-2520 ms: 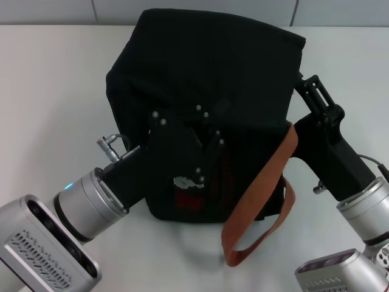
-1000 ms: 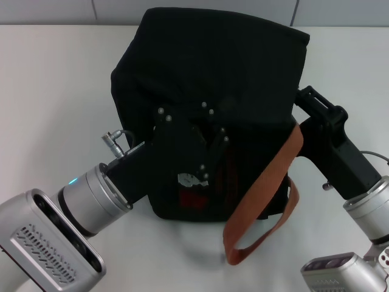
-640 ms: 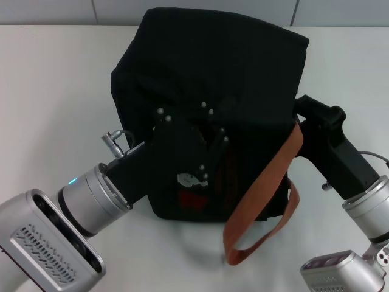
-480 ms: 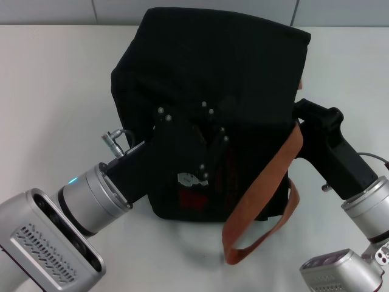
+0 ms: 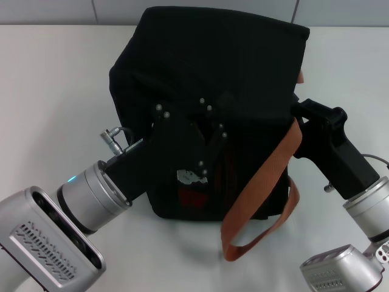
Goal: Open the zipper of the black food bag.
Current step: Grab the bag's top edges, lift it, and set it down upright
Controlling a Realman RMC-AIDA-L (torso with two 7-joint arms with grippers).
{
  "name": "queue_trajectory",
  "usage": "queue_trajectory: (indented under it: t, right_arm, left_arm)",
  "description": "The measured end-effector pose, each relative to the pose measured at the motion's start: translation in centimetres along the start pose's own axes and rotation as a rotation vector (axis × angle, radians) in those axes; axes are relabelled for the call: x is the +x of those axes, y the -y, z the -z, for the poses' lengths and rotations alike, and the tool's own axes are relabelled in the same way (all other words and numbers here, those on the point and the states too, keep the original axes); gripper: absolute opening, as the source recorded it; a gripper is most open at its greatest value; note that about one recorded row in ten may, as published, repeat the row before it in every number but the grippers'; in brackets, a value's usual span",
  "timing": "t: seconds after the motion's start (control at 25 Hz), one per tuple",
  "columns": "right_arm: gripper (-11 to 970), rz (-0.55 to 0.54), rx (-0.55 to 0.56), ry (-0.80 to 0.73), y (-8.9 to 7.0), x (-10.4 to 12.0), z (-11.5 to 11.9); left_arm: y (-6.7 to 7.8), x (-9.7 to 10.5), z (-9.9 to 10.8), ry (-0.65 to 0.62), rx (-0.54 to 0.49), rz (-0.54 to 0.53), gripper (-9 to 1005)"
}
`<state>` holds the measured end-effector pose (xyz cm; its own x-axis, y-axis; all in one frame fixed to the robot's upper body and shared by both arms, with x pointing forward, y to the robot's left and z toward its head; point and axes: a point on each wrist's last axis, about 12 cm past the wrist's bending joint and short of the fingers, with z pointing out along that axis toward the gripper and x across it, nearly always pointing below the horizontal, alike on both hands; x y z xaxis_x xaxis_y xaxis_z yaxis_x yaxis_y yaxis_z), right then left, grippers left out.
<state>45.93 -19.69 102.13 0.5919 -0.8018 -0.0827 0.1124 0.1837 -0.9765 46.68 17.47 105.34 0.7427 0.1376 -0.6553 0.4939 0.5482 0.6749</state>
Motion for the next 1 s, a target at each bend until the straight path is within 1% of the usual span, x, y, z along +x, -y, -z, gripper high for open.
queue_trajectory:
  t: [0.08, 0.12, 0.16, 0.28, 0.48, 0.6, 0.68, 0.72, 0.76, 0.84, 0.88, 0.92, 0.96, 1.0]
  right_arm:
    - [37, -0.017, 0.0, -0.001, 0.0, -0.1, 0.0]
    - [41, -0.044, 0.002, -0.011, 0.0, 0.0, 0.1]
    - [45, -0.044, 0.002, -0.011, 0.0, 0.0, 0.1]
    - [57, -0.098, 0.004, -0.038, -0.1, 0.1, 0.4]
    - [76, -0.116, -0.001, -0.049, -0.2, 0.1, 1.0]
    - [88, -0.152, 0.018, -0.066, 0.0, 0.0, 1.4]
    - [95, -0.232, 0.058, -0.072, 0.3, 0.0, 1.7]
    - [99, -0.34, 0.101, -0.067, 0.8, -0.1, 2.2]
    - [103, -0.34, 0.101, -0.067, 0.8, -0.1, 2.2]
    - [111, -0.444, 0.129, -0.066, 1.0, -0.1, 2.8]
    - [114, -0.503, 0.14, -0.063, 1.1, -0.1, 3.0]
    - [118, -0.611, 0.15, -0.051, 1.2, -0.2, 3.3]
    - [122, -0.611, 0.15, -0.051, 1.2, -0.2, 3.3]
    - [126, -0.656, 0.152, -0.044, 1.2, -0.2, 3.4]
  left_arm:
    - [0.0, 0.0, 0.0, -0.001, -0.002, -0.001, 87]
    - [-0.1, 0.0, 0.0, -0.002, -0.006, -0.002, 87]
    - [-0.1, 0.0, 0.0, -0.002, -0.006, -0.002, 87]
    - [-0.2, 0.1, -0.2, -0.003, -0.014, -0.003, 87]
    - [-0.2, 0.1, -0.2, -0.003, -0.015, -0.002, 87]
    - [-0.2, 0.1, -0.2, -0.004, -0.018, -0.003, 87]
    - [-0.3, 0.1, -0.2, -0.005, -0.018, -0.003, 87]
    - [-0.2, 0.1, -0.2, -0.007, -0.019, -0.003, 87]
    - [-0.2, 0.1, -0.2, -0.009, -0.02, -0.002, 87]
    - [-0.2, 0.2, -0.3, -0.013, -0.022, -0.001, 87]
    - [-0.2, 0.2, -0.3, -0.015, -0.023, -0.001, 87]
    - [-0.2, 0.2, -0.3, -0.017, -0.022, 0.0, 87]
    - [-0.2, 0.2, -0.3, -0.017, -0.022, 0.0, 87]
    - [-0.2, 0.2, -0.3, -0.017, -0.022, 0.0, 87]
